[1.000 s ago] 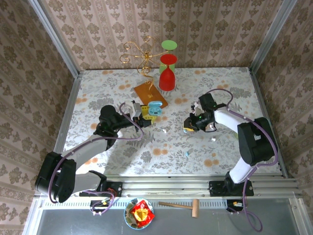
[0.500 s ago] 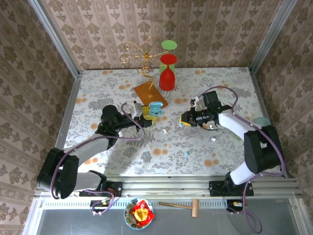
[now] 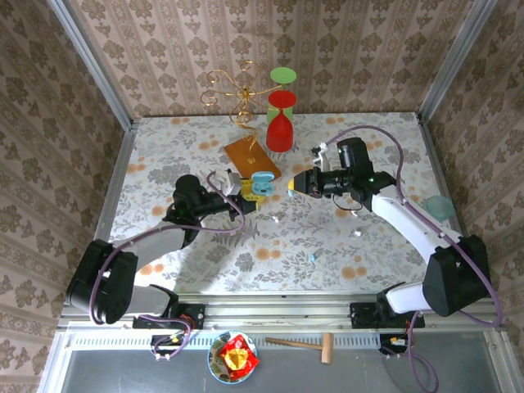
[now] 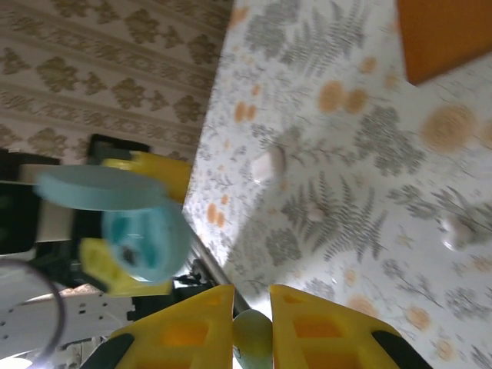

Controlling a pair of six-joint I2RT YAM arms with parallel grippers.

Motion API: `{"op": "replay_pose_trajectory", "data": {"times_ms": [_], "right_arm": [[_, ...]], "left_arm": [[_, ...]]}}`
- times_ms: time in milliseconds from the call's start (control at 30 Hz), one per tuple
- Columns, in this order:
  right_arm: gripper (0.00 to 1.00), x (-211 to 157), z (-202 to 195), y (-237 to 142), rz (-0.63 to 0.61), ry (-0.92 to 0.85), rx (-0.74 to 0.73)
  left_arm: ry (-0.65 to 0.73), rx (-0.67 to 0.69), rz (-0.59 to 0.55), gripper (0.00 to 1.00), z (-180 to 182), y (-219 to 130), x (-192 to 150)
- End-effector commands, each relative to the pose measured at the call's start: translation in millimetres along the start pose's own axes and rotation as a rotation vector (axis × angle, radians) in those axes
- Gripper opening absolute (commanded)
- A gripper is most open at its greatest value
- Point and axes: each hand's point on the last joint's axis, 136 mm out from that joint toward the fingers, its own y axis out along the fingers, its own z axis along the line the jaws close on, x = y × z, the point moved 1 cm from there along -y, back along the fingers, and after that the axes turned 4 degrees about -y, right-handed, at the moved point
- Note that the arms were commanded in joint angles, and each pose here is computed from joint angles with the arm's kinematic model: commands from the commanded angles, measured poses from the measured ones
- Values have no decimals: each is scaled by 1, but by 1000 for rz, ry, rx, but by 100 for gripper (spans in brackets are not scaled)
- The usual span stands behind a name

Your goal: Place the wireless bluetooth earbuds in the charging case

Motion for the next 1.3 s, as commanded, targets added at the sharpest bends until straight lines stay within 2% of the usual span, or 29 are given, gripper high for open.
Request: {"op": "replay_pose_trajectory", "data": {"times_ms": [0, 267, 1267], "right_arm": [[16, 14, 41, -6, -32, -74, 84], [16, 22, 67, 5, -42, -145, 140], [15, 16, 40, 37, -19, -121, 121]], "left_arm": [[68, -31, -46, 27, -2, 4, 17], [55, -50, -65, 27, -4, 6, 19], [22, -69, -129, 27, -6, 11, 35]]}}
